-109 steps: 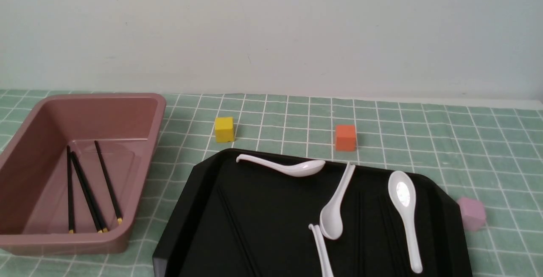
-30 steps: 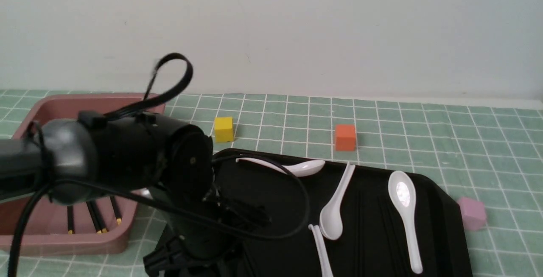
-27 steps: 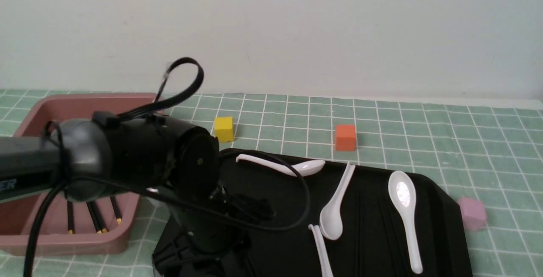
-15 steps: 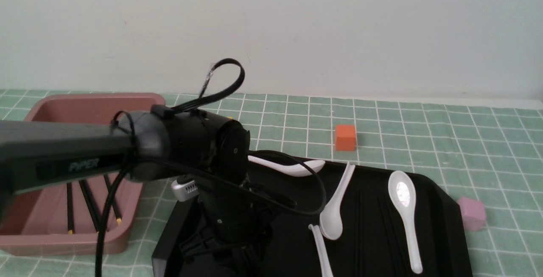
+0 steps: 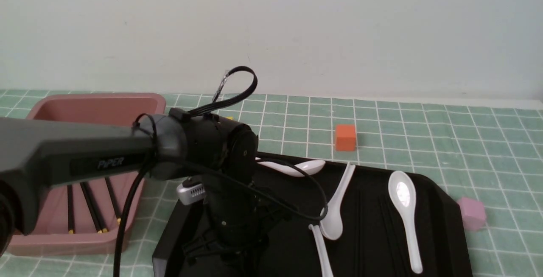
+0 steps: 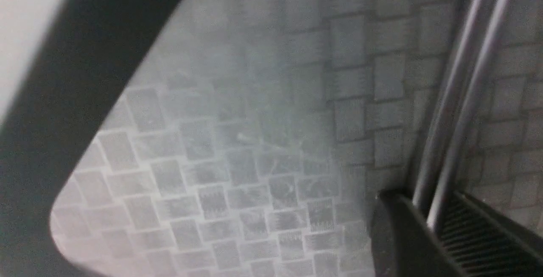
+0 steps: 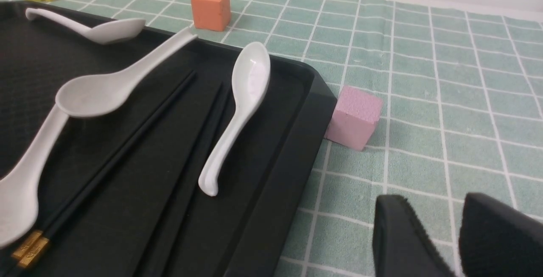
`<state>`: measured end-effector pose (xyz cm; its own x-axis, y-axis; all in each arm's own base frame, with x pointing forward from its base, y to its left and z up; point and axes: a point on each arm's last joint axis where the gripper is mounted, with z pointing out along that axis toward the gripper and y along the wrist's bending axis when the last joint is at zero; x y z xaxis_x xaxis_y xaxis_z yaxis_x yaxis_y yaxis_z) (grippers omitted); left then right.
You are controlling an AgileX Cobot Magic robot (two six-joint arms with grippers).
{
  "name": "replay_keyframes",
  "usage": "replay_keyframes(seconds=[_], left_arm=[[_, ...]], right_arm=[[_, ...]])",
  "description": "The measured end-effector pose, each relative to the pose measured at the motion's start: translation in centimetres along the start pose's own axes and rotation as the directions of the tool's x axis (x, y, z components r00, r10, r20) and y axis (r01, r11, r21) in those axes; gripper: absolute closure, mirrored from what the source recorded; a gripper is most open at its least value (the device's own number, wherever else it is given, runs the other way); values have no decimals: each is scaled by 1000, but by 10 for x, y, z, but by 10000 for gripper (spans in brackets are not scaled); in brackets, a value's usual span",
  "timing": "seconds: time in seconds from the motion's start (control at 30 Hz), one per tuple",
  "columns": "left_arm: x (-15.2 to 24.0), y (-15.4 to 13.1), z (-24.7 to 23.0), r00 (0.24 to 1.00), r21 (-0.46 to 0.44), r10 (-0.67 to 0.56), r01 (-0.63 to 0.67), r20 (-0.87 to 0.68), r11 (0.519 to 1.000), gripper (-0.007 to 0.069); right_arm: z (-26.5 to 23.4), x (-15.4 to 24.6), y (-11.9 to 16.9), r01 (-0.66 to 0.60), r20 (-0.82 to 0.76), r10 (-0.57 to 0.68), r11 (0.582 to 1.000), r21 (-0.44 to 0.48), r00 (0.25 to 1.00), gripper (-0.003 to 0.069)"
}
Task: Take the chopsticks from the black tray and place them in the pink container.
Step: 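Reach over to the black tray and grasp a pair of chopsticks with the left gripper, then place the chopsticks into the pink bin with the left gripper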
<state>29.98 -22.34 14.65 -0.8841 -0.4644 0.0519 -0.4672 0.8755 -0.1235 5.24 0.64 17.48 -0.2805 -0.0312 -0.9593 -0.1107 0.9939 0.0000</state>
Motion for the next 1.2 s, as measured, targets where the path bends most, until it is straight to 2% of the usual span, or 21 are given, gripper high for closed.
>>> replay_keyframes(seconds=[0.23, 0.3, 0.33, 0.37, 0.43, 0.47, 0.5, 0.53, 0.63, 0.7, 0.77, 0.9, 1.0, 1.2], left_arm=[[4, 2, -21, 1000, 46, 22, -23, 16, 999, 519], [8, 3, -46, 998, 100, 38, -42, 44, 994, 519], [11, 5, -74, 995, 157, 62, -74, 79, 985, 519], [11, 5, -74, 995, 157, 62, -74, 79, 985, 519], [14, 15, -131, 982, 246, 91, -131, 166, 960, 519], [12, 17, -135, 980, 247, 94, -136, 175, 959, 519], [6, 34, -169, 964, 241, 108, -168, 243, 956, 519], [2, 42, -178, 957, 226, 113, -177, 267, 958, 519], [-20, 82, -207, 913, 83, 165, -210, 372, 974, 519], [-41, 111, -214, 886, -64, 222, -214, 408, 975, 519], [-59, 129, -215, 871, -157, 262, -215, 415, 964, 519], [-93, 145, -202, 857, -230, 310, -232, 412, 945, 519], [-115, 144, -181, 849, -255, 350, -265, 396, 930, 519], [-141, 137, -135, 829, -331, 480, -385, 286, 862, 519]], right_arm=[[0, 0, 0, 0, 0, 0, 1000, 0, 1000, 419], [0, 0, 0, 0, 0, 0, 1000, 0, 1000, 419], [0, 0, 0, 0, 0, 0, 1000, 0, 1000, 419], [0, 0, 0, 0, 0, 0, 1000, 0, 1000, 419], [0, 0, 0, 0, 0, 0, 1000, 0, 1000, 419], [0, 0, 0, -1, 0, 1, 1000, 0, 1000, 419], [0, 0, 0, -1, 0, 1, 1000, 0, 1000, 419], [0, 0, 0, -1, 0, 1, 1000, 0, 1000, 419], [0, 0, 0, -1, 0, 1, 1000, 0, 1000, 419], [0, 0, 0, -1, 0, 1, 1000, 0, 1000, 419], [0, 0, 0, 0, 0, 0, 1000, 0, 1000, 419], [0, 0, 0, 0, 0, 0, 1000, 0, 1000, 419], [0, 0, 0, 0, 0, 0, 1000, 0, 1000, 419], [0, 0, 0, 0, 0, 0, 1000, 0, 1000, 419]])
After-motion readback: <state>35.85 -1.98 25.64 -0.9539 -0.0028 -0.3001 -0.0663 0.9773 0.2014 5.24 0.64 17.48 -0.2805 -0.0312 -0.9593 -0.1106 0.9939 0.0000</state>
